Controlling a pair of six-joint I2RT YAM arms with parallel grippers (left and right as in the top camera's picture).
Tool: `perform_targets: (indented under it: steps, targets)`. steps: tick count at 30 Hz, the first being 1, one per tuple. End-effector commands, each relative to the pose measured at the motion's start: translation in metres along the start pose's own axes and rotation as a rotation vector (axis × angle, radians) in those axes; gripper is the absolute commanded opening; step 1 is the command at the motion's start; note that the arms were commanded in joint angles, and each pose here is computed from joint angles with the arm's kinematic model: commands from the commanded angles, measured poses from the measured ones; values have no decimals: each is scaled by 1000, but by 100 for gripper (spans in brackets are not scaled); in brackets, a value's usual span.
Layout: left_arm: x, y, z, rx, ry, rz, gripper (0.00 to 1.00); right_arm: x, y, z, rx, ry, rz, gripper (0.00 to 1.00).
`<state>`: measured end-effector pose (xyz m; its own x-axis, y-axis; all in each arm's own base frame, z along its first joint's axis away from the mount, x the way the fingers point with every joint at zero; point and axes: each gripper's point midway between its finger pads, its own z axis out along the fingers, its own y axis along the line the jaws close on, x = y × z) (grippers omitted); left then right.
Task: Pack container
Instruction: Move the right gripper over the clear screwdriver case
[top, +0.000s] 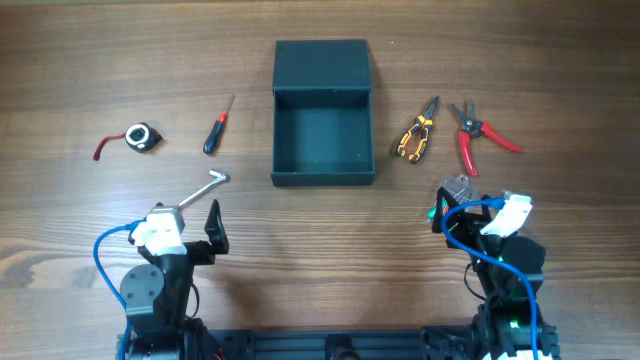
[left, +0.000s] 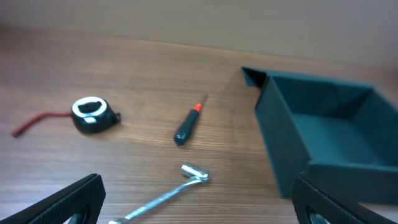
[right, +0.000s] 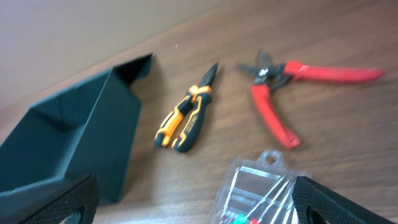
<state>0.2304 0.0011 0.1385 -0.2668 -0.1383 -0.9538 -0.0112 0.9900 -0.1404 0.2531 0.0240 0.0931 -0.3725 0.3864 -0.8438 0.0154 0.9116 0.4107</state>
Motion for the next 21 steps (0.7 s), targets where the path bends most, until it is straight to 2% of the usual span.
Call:
perform_targets:
  steps: [1,7,14,18,21]
  targets:
    - [-2,-6,0,31,28,-171,100,-15,21,-1,-65,45,24,100]
    - [-9,-12,5,39,139,-193,100,-57,39,-5,-26,138,11,100]
    - [-33,-18,20,34,322,-213,100,-95,47,-17,104,310,20,100]
    - [-48,-38,33,147,466,-157,100,-113,37,-32,263,433,21,100]
    - [-56,-57,41,252,547,-187,100,-122,39,-37,305,506,23,100]
